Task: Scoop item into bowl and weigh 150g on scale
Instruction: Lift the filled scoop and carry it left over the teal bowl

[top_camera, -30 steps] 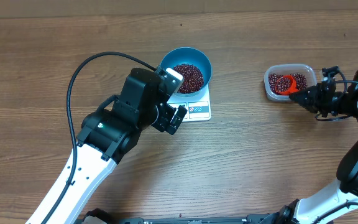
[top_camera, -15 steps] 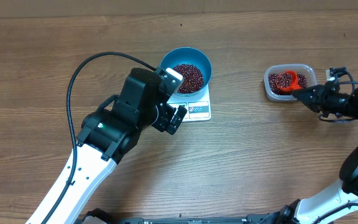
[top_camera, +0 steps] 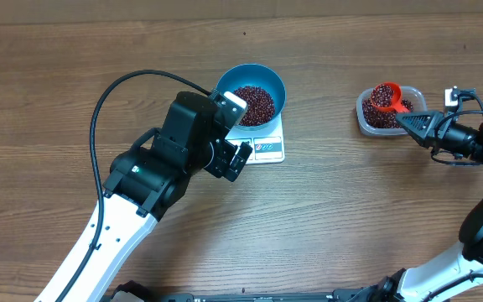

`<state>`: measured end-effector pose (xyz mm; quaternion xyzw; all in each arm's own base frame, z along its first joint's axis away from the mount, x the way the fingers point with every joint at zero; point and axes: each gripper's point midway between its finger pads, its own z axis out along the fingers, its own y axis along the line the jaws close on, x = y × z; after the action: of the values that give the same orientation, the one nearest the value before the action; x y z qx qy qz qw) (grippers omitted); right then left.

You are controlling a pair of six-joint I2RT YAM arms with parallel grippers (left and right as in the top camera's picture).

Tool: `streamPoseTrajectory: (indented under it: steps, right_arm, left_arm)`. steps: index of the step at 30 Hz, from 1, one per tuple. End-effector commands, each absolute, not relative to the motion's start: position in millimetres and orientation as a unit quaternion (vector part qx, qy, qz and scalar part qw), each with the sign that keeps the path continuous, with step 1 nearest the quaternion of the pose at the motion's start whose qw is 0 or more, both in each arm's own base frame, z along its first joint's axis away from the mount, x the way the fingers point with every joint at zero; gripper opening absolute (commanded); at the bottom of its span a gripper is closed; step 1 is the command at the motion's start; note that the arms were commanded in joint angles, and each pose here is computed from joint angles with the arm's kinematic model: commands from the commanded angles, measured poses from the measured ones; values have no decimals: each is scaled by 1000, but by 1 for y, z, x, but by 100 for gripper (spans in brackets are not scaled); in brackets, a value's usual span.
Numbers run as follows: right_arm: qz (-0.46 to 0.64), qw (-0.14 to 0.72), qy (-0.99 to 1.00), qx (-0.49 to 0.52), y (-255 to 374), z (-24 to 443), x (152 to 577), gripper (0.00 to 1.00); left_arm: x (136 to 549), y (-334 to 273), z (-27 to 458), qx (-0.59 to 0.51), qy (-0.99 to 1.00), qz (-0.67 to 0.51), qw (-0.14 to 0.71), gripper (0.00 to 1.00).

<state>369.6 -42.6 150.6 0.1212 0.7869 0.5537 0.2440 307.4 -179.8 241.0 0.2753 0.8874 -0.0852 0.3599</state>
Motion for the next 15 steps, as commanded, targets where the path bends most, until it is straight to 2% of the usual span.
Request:
streamPoseTrajectory:
  steps: [1,15]
  right_arm:
    - [577,258,766,111,-39,159,370,4]
    - [629,225,742,48,23,175,374,4]
  left_arm:
    - [308,-180,238,268,891,-90,354,100]
    - [308,-180,238,268,891,-90,354,100]
